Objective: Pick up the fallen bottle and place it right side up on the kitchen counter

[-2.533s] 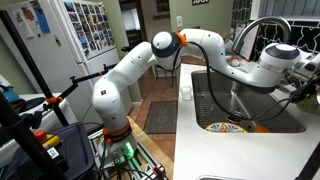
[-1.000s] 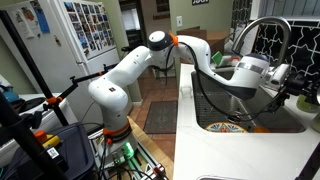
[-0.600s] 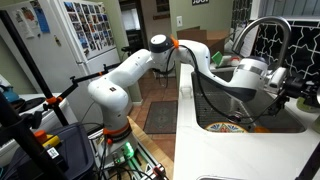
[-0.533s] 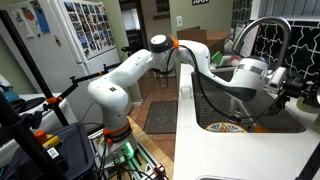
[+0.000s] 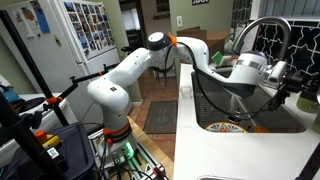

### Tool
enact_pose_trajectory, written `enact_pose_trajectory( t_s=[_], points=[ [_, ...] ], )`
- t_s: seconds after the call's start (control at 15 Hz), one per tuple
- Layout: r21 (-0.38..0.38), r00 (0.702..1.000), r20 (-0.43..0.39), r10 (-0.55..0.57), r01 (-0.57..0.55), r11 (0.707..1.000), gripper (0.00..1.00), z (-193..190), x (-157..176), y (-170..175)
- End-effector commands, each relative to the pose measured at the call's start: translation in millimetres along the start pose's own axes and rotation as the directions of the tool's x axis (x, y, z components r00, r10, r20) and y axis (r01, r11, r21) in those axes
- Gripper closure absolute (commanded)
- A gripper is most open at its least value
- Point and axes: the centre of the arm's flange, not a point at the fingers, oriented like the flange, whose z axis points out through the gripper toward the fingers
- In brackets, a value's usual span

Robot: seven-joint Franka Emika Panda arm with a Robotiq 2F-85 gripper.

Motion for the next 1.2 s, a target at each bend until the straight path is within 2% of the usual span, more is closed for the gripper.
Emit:
enact_pose_trajectory(
  t_s=[0.0,0.53,1.13],
  points=[
    [0.005,0.997,0.077,-0.01,0.01,1.0,0.0,-7,31,16],
    [0.027,0.978,0.206,-0.045,0.04,0.999,0.0,1,103,29],
    [0.159,0.92,0.37,-0.126,0.071,0.985,0.0,-6,158,29]
  ],
)
